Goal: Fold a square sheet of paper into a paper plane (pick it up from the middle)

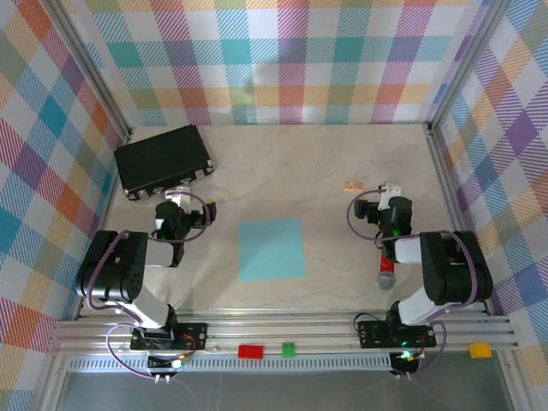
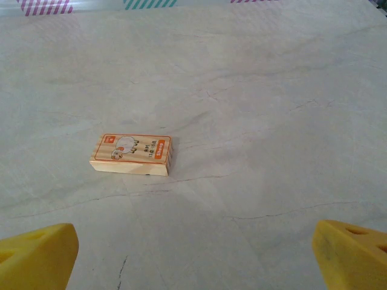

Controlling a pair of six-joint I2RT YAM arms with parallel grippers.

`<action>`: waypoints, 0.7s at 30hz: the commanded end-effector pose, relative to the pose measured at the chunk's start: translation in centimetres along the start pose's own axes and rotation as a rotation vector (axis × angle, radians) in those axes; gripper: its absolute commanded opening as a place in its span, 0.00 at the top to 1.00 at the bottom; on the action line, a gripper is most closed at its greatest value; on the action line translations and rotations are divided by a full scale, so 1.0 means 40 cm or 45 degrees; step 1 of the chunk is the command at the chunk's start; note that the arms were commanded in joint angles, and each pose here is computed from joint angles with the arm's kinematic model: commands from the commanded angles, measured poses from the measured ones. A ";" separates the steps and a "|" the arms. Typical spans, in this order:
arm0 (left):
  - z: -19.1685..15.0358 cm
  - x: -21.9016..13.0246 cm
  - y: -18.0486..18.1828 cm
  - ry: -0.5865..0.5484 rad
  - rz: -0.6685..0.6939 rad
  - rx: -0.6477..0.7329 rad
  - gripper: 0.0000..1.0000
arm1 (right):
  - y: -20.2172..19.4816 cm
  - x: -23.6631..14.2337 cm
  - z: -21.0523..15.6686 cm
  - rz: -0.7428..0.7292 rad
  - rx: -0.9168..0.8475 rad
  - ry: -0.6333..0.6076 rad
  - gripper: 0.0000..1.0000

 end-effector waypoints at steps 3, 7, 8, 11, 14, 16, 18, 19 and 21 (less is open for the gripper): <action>0.009 0.004 0.003 -0.013 0.003 0.003 0.00 | 0.004 0.001 0.033 0.024 0.012 -0.063 0.01; 0.010 0.005 0.002 -0.014 0.002 0.001 0.00 | 0.004 0.001 0.033 0.024 0.011 -0.062 0.01; 0.010 0.005 0.003 -0.013 0.004 0.001 0.00 | 0.005 0.002 0.033 0.025 0.013 -0.061 0.01; 0.010 0.005 0.005 -0.011 0.011 -0.003 0.00 | 0.003 0.003 0.031 0.031 0.019 -0.053 0.01; 0.010 0.007 0.009 -0.003 0.025 -0.010 0.00 | 0.004 0.002 0.033 0.035 0.020 -0.058 0.01; 0.009 0.008 0.016 0.004 0.053 -0.018 0.00 | 0.004 0.001 0.032 0.033 0.018 -0.059 0.01; 0.009 0.006 0.016 0.000 0.058 -0.020 0.00 | 0.002 0.001 0.033 0.032 0.018 -0.061 0.01; 0.008 0.005 0.016 0.001 0.058 -0.019 0.00 | 0.004 0.000 0.033 0.033 0.014 -0.062 0.01; 0.008 -0.002 0.017 -0.021 0.070 -0.021 0.00 | 0.007 -0.004 0.034 0.047 0.010 -0.069 0.01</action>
Point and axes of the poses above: each hand's point on the last joint's axis, 136 mm out from that joint toward the fingers, its own x axis out along the fingers, its own y axis along the line the jaws close on, z = x × y, the point moved 6 cm from there along -x, back along the fingers, and after that the axes turned 10 degrees about x, right-handed, at the moved point
